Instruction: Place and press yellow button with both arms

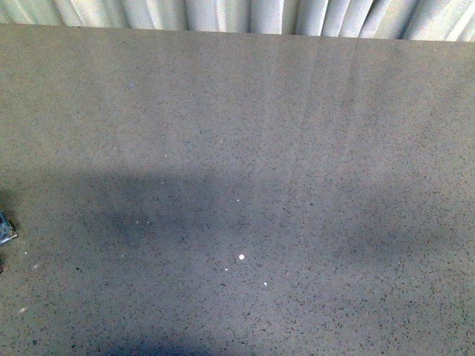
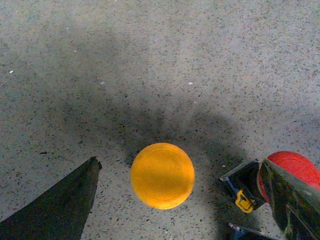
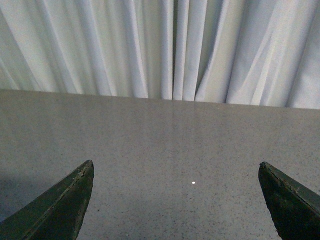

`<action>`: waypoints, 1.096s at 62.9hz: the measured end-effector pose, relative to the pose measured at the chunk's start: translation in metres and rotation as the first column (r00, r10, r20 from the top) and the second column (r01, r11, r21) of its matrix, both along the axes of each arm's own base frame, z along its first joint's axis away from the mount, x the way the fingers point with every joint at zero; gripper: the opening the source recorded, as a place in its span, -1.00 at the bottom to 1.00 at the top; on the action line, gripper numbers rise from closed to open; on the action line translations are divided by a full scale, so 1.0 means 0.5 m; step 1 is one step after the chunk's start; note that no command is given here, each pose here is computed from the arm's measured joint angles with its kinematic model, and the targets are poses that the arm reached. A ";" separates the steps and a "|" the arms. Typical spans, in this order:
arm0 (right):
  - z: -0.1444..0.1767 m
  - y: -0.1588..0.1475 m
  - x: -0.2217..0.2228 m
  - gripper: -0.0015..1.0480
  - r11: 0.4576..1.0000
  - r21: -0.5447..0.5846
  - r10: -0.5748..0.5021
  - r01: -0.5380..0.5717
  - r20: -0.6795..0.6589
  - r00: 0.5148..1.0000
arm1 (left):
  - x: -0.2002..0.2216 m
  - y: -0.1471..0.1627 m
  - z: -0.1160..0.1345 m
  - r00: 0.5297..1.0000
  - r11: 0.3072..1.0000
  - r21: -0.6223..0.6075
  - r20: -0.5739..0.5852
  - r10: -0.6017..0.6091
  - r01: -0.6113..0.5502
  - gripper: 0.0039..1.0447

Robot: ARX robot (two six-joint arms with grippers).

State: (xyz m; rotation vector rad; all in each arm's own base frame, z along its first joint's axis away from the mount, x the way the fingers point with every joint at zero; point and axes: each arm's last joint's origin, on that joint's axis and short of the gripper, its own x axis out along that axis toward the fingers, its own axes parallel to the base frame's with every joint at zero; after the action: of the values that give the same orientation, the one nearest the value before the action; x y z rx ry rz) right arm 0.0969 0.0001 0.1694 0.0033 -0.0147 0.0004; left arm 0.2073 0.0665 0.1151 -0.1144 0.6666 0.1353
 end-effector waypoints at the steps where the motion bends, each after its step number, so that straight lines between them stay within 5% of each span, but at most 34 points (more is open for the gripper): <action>1: 0.000 0.000 0.000 0.82 1.000 0.000 0.000 0.000 0.000 1.000 | 0.000 0.001 -0.001 1.000 1.000 -0.001 -0.002 0.000 0.000 0.83; 69: 0.000 0.000 0.000 0.82 1.000 0.000 0.000 0.000 0.000 1.000 | 0.028 0.013 -0.027 0.999 1.000 0.012 -0.038 0.014 -0.014 0.83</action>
State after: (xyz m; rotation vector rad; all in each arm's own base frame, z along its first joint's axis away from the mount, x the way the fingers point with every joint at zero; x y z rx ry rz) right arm 0.0969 0.0001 0.1694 0.0033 -0.0147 0.0008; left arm 0.2211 0.0731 0.1015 -0.1052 0.7026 0.1552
